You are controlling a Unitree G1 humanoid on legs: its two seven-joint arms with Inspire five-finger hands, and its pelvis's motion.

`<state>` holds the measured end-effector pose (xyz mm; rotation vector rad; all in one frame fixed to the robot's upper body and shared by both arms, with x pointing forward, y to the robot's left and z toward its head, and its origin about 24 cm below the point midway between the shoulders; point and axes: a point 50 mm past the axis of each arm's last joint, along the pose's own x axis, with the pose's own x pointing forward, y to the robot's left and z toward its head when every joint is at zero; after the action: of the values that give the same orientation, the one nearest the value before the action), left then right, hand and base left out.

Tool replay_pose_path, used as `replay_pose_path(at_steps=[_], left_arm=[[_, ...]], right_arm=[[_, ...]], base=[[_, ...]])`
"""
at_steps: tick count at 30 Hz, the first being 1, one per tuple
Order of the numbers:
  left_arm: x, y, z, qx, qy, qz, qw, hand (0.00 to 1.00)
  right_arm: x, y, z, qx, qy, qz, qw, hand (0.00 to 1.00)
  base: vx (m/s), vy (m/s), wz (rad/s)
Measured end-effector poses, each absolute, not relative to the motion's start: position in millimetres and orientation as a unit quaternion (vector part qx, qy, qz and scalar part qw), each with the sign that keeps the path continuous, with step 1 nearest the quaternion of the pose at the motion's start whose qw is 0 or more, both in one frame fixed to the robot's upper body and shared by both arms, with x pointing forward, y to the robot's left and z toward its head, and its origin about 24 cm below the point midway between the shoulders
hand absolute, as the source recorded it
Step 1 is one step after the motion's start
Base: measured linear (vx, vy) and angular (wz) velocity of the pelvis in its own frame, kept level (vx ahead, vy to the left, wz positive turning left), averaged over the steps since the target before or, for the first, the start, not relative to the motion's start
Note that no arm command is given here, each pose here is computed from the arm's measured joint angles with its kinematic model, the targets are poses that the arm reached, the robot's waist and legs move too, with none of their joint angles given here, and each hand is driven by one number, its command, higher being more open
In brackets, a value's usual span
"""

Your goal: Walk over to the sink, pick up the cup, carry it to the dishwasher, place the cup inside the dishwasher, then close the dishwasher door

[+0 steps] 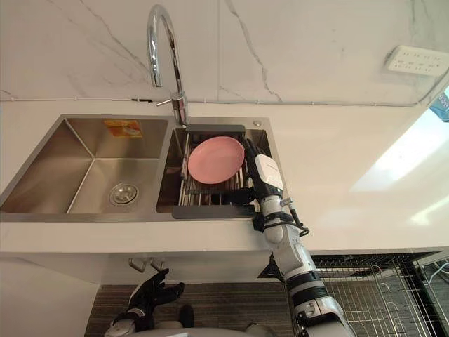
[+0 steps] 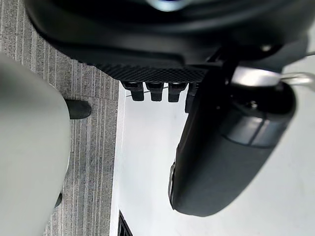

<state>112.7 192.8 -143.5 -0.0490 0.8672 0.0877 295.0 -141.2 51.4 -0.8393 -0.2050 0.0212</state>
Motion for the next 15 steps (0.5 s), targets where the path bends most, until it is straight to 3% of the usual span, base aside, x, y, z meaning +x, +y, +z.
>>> replay_pose_path(at_steps=[15], left_arm=[[124,197,-137,-0.017,0.401,0.037,0.915,1.0]], right_arm=[[308,-140,57,-0.439,-0.099,-0.01,0.893,1.0]], base=[[-0.01,0.001,0.02]])
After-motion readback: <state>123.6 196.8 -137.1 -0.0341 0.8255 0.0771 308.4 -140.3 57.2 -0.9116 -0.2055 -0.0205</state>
